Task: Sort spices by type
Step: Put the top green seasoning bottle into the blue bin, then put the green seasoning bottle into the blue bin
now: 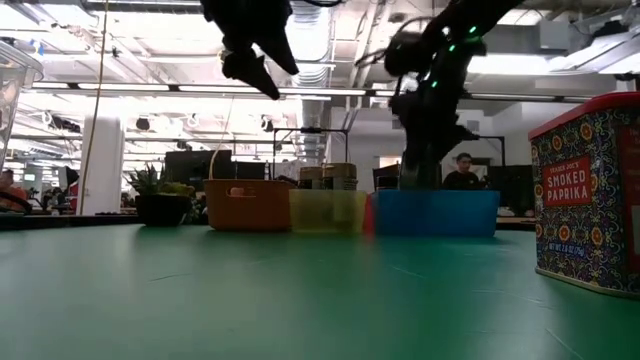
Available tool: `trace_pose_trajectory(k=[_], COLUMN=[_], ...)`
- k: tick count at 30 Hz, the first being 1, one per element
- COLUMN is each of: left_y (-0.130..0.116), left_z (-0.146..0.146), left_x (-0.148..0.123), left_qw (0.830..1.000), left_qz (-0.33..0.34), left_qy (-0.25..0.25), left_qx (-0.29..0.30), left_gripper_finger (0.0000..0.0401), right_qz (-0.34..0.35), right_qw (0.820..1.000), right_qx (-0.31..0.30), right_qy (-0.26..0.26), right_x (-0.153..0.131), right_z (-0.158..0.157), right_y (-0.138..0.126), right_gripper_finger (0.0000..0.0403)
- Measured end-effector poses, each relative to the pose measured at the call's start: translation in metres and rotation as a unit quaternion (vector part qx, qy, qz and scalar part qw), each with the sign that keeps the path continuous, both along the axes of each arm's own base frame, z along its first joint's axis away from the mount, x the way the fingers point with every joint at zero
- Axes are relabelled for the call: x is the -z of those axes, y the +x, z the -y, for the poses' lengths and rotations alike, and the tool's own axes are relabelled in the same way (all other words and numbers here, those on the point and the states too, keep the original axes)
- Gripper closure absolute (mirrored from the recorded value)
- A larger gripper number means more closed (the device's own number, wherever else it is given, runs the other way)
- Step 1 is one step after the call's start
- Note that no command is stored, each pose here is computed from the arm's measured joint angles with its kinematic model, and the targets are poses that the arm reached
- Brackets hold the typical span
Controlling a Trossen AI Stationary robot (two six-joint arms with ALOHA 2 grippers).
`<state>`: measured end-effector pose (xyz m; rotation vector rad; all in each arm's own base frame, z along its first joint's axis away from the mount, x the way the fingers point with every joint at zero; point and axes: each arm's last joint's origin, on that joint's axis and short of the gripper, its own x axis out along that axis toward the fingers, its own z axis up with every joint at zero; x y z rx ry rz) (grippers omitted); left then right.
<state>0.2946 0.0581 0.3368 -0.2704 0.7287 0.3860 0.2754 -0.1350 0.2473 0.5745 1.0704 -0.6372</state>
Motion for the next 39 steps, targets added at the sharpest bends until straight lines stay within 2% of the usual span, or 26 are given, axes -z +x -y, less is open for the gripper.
trace_pose_trajectory(k=[6, 9, 14, 18, 21, 24, 27, 30, 34, 39], left_y=[-0.002, -0.004, -0.005, -0.005, -0.005, -0.006, -0.006, -0.006, -0.007, -0.007], left_z=[0.001, 0.001, 0.000, -0.001, -0.001, -0.002, -0.002, -0.002, -0.003, -0.004], left_x=[0.003, 0.003, 0.002, 0.002, 0.003, 0.003, 0.003, 0.003, 0.003, 0.003], left_qw=[1.000, 1.000, 0.999, 0.999, 0.999, 0.999, 0.999, 0.999, 0.999, 0.999], left_qz=[-0.020, -0.023, -0.027, -0.029, -0.031, -0.036, -0.032, -0.030, -0.030, -0.032], left_qy=[0.001, 0.004, 0.015, 0.017, 0.017, 0.016, 0.006, 0.001, 0.007, 0.019], left_qx=[0.009, 0.011, 0.021, 0.021, 0.019, 0.015, 0.002, -0.011, -0.025, -0.037], left_gripper_finger=[0.0044, 0.0044, 0.0044, 0.0044, 0.0044, 0.0044, 0.0044, 0.0044, 0.0044, 0.0044], right_qz=[-0.037, -0.044, -0.040, -0.054, -0.036, 0.035, 0.118, 0.171, 0.161, 0.126], right_qw=[0.999, 0.999, 0.999, 0.998, 0.996, 0.990, 0.961, 0.941, 0.920, 0.915], right_qx=[-0.008, -0.012, -0.018, -0.015, -0.043, -0.122, -0.248, -0.293, -0.353, -0.380], right_qy=[0.015, 0.021, 0.008, -0.043, -0.066, -0.068, -0.036, 0.008, 0.064, 0.035], right_x=[0.024, 0.026, 0.005, -0.030, -0.056, -0.078, -0.088, -0.089, -0.080, -0.064], right_z=[0.009, 0.010, 0.009, -0.004, -0.031, -0.074, -0.126, -0.169, -0.220, -0.271], right_y=[0.018, 0.021, 0.018, 0.001, -0.014, -0.029, -0.048, -0.074, -0.099, -0.106], right_gripper_finger=[0.0132, 0.0105, 0.0069, 0.0052, 0.0050, 0.0050, 0.0050, 0.0050, 0.0050, 0.0059])
